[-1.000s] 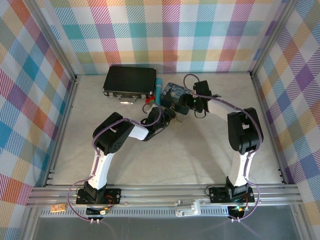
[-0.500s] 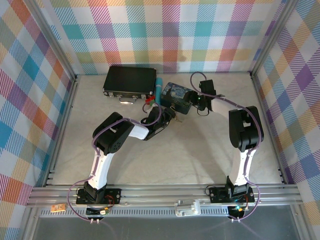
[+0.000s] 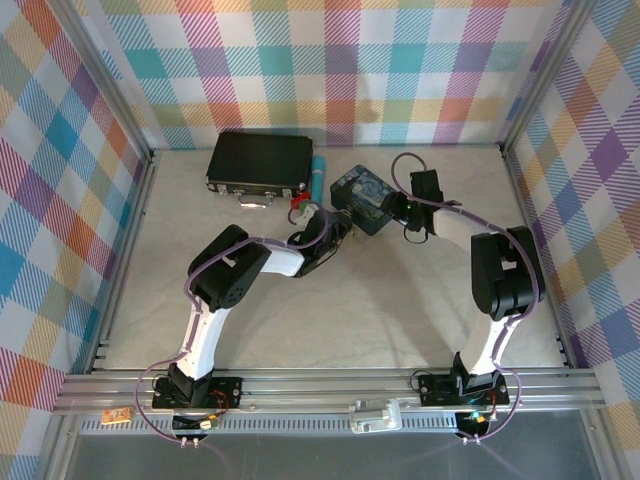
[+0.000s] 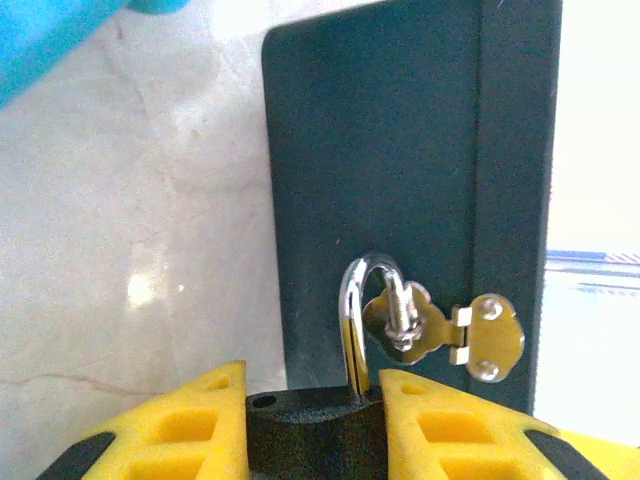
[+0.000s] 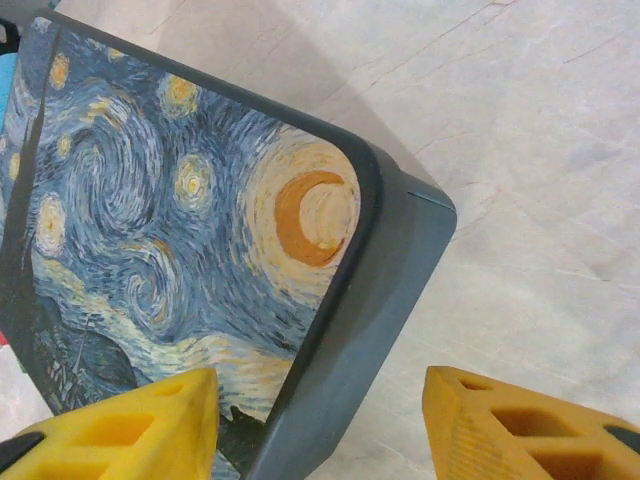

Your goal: Unlock the padlock with the key

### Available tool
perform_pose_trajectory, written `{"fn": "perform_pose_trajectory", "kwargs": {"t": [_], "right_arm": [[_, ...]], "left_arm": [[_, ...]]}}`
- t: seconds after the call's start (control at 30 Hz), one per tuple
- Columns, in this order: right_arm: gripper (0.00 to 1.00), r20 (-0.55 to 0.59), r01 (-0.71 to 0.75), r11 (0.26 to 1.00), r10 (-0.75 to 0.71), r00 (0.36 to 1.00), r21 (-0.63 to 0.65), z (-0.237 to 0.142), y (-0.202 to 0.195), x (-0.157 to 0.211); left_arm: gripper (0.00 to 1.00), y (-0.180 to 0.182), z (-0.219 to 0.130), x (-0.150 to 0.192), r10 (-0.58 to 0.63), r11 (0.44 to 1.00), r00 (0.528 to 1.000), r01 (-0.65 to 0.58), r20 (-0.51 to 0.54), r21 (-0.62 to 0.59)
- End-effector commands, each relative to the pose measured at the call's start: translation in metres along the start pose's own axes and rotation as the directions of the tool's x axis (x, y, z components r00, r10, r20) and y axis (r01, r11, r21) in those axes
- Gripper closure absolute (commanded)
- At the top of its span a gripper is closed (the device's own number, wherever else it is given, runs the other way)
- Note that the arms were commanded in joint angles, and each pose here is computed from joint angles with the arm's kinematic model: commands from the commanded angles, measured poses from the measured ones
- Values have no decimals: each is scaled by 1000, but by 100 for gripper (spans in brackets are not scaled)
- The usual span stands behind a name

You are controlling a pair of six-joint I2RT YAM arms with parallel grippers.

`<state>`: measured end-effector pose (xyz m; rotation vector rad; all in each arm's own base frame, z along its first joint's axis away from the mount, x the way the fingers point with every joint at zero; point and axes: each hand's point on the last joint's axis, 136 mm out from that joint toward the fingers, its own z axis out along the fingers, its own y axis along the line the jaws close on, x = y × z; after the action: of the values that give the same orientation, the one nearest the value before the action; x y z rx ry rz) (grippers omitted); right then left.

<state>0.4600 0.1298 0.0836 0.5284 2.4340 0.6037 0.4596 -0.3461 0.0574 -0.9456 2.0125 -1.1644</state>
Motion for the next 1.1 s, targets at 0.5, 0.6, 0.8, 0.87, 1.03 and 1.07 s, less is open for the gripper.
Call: {"fn": "perform_pose_trajectory", "kwargs": {"t": [0.5, 0.6, 0.8, 0.87, 1.03, 1.07], "right_arm": [[46, 45, -15, 994, 10, 999, 106, -19, -35, -24], [45, 52, 21, 997, -25, 998, 75, -27, -25, -30], [28, 63, 181, 983, -183, 981, 26, -61, -5, -33], [24, 67, 221, 975, -223, 973, 26, -74, -4, -30], [1, 51, 269, 963, -268, 962, -2, -98, -3, -12], [1, 46, 275, 961, -275, 960, -7, -101, -4, -7]], "left_arm": [[86, -18, -9, -25, 125, 991, 992, -125, -2, -39], [86, -29, -13, -23, 162, 986, 987, -162, -19, -22], [86, -35, -43, -13, 284, 958, 952, -288, -113, -13], [86, -31, -57, -9, 328, 942, 932, -336, -155, -27], [86, -1, -92, 8, 402, 889, 859, -449, -316, -87], [86, 5, -99, 13, 410, 877, 840, -470, -354, -99]]}}
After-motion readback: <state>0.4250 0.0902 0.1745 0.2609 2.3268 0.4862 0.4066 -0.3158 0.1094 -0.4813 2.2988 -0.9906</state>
